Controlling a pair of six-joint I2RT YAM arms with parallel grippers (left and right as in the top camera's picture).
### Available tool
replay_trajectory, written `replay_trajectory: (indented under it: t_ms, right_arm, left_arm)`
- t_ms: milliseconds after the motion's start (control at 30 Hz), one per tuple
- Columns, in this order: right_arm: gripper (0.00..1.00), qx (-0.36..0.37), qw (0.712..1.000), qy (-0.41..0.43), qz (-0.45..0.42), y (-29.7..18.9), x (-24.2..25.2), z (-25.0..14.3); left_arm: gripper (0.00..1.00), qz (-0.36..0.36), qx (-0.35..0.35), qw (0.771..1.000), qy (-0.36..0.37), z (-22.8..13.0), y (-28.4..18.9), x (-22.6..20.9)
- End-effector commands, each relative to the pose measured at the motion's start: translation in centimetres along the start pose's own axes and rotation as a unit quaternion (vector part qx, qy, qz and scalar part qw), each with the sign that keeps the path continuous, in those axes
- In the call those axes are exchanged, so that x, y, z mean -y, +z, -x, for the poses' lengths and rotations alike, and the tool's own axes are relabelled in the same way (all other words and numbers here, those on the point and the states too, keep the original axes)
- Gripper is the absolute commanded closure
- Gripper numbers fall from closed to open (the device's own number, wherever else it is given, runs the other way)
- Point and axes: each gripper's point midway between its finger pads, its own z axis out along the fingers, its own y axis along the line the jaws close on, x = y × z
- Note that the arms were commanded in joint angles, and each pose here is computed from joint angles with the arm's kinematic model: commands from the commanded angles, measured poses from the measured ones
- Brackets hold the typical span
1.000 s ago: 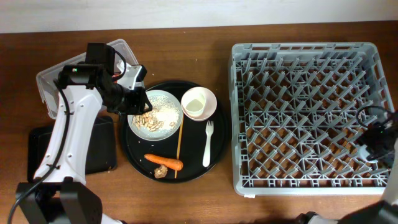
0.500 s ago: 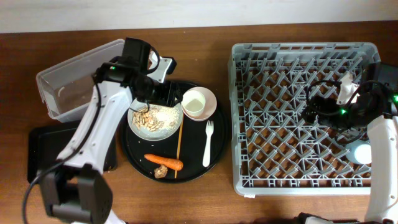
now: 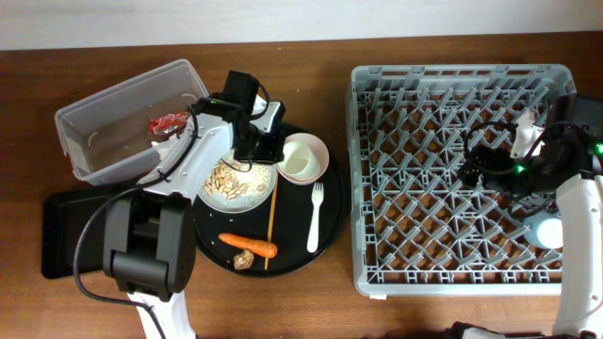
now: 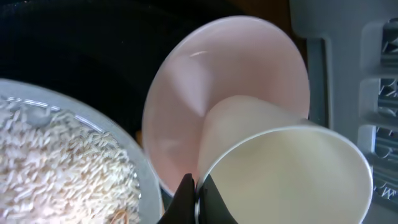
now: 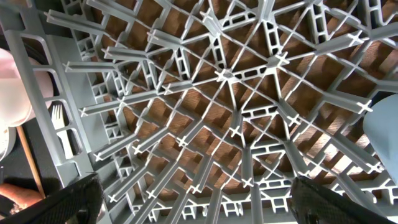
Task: Sort waste into correct bins and load items into the dishwasher rack
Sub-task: 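Grasp the white bowl with the left gripper and lift it, then hand the white bowl to the right gripper over the rack, then place the white bowl in the rack with the right gripper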
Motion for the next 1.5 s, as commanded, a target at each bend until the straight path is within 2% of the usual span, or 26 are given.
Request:
replay_trajectory:
  t_ms: [0, 33, 100, 133, 167, 400, 533, 600, 633, 667, 733, 767, 800, 833, 867, 900, 933, 967, 1000, 1033, 1167, 1333, 1367, 1400, 1433, 1467]
  right_arm:
    - [0.01, 0.005, 1.000, -0.011, -0.004, -0.2, -0.1, 0.3]
    - [0.01, 0.005, 1.000, -0.024, -0.003, -0.2, -0.1, 0.3]
    - [0.01, 0.023, 0.993, -0.065, 0.099, -0.3, -3.7, 1.0]
    - [0.01, 0.042, 0.953, -0.162, 0.254, -1.5, -9.5, 0.5]
    - [0.01, 0.045, 0.911, -0.228, 0.340, -2.5, -13.1, -0.6]
    - [0.01, 0.058, 0.812, -0.376, 0.442, -3.6, -22.5, -3.7]
    - [0.02, 0.052, 0.792, -0.404, 0.454, -3.8, -24.3, -5.1]
    - [0.24, 0.053, 0.790, -0.407, 0.455, -3.8, -24.5, -5.2]
    - [0.32, 0.053, 0.791, -0.407, 0.454, -3.7, -24.4, -5.1]
    - [0.35, 0.053, 0.791, -0.407, 0.454, -3.7, -24.4, -5.1]
    - [0.39, 0.053, 0.799, -0.408, 0.439, -3.3, -24.1, -5.0]
    - [0.50, 0.048, 0.816, -0.399, 0.416, -2.6, -23.6, -4.6]
    - [0.51, 0.042, 0.838, -0.388, 0.381, -1.6, -22.8, -4.2]
    - [0.51, 0.038, 0.864, -0.375, 0.333, -0.5, -21.4, -3.6]
    - [0.51, 0.030, 0.912, -0.330, 0.244, 0.9, -17.9, -2.0]
    - [0.51, 0.021, 0.953, -0.254, 0.162, 1.2, -13.7, -0.5]
    - [0.51, 0.018, 0.976, -0.187, 0.111, 0.5, -9.7, 0.7]
    - [0.51, 0.020, 0.985, -0.147, 0.091, -0.1, -7.2, 1.4]
    - [0.51, 0.028, 0.995, -0.077, 0.054, -0.9, -3.3, 2.2]
    - [0.51, 0.040, 0.999, 0.006, 0.005, -1.5, 1.5, 2.9]
    - [0.52, 0.036, 0.977, 0.173, -0.121, -1.9, 11.8, 2.3]
    - [0.53, -0.029, 0.956, 0.231, -0.178, 2.1, 15.9, 1.6]
    - [0.51, -0.030, 0.958, 0.232, -0.167, 2.6, 15.7, 1.9]
    - [0.34, -0.021, 0.963, 0.232, -0.138, 3.3, 15.1, 2.7]
    - [0.01, -0.007, 0.966, 0.231, -0.114, 3.6, 14.5, 3.6]
    - [0.01, 0.012, 0.970, 0.227, -0.088, 3.8, 13.9, 4.8]
  left_arm:
    - [0.99, -0.004, 0.029, 0.999, -0.020, 1.9, -4.1, -0.6]
    - [1.00, -0.050, 0.054, 0.997, -0.020, 2.8, -6.9, 0.7]
    - [0.99, -0.257, 0.090, 0.962, -0.001, 4.0, -11.6, 5.9]
    - [1.00, -0.379, 0.095, 0.920, 0.046, 3.7, -14.0, 9.3]
    - [1.00, -0.436, 0.086, 0.894, 0.066, 3.0, -15.2, 11.4]
    - [1.00, -0.473, 0.009, 0.877, 0.089, -0.4, -13.5, 17.4]
    - [1.00, -0.476, -0.007, 0.875, 0.090, -1.2, -13.1, 18.5]
    - [1.00, -0.476, -0.007, 0.875, 0.090, -1.2, -13.1, 18.4]
    - [1.00, -0.476, -0.007, 0.875, 0.090, -1.2, -13.1, 18.4]
    - [1.00, -0.476, -0.007, 0.875, 0.090, -1.2, -13.1, 18.4]
    - [1.00, -0.458, -0.004, 0.884, 0.090, -1.0, -12.6, 18.1]
    - [0.94, -0.427, 0.000, 0.900, 0.089, -0.8, -11.6, 17.4]
    - [0.83, -0.379, 0.001, 0.922, 0.080, -0.6, -10.3, 16.0]
    - [0.80, -0.319, -0.004, 0.946, 0.061, -0.7, -9.1, 13.9]
    - [0.80, -0.210, -0.017, 0.977, 0.023, -1.1, -7.6, 9.4]
    - [0.81, -0.085, -0.044, 0.995, -0.025, -2.5, -7.3, 3.4]
    - [0.85, -0.025, -0.060, 0.996, -0.060, -3.6, -8.1, -0.2]
    - [0.94, 0.003, -0.062, 0.994, -0.084, -4.1, -9.1, -2.4]
    - [0.95, 0.017, -0.051, 0.993, -0.105, -4.2, -10.4, -4.2]
    - [0.95, 0.024, -0.030, 0.992, -0.121, -4.0, -12.0, -5.6]
    - [0.94, 0.083, -0.014, 0.987, -0.138, -4.6, -14.3, -8.4]
    - [0.94, 0.091, -0.020, 0.986, -0.140, -5.0, -14.3, -8.6]
    - [0.94, 0.091, -0.020, 0.986, -0.140, -5.0, -14.3, -8.6]
    - [0.94, 0.091, -0.020, 0.986, -0.140, -5.0, -14.3, -8.6]
    - [0.94, 0.090, -0.021, 0.986, -0.140, -5.0, -14.3, -8.6]
    - [0.94, 0.090, -0.021, 0.986, -0.140, -5.0, -14.3, -8.6]
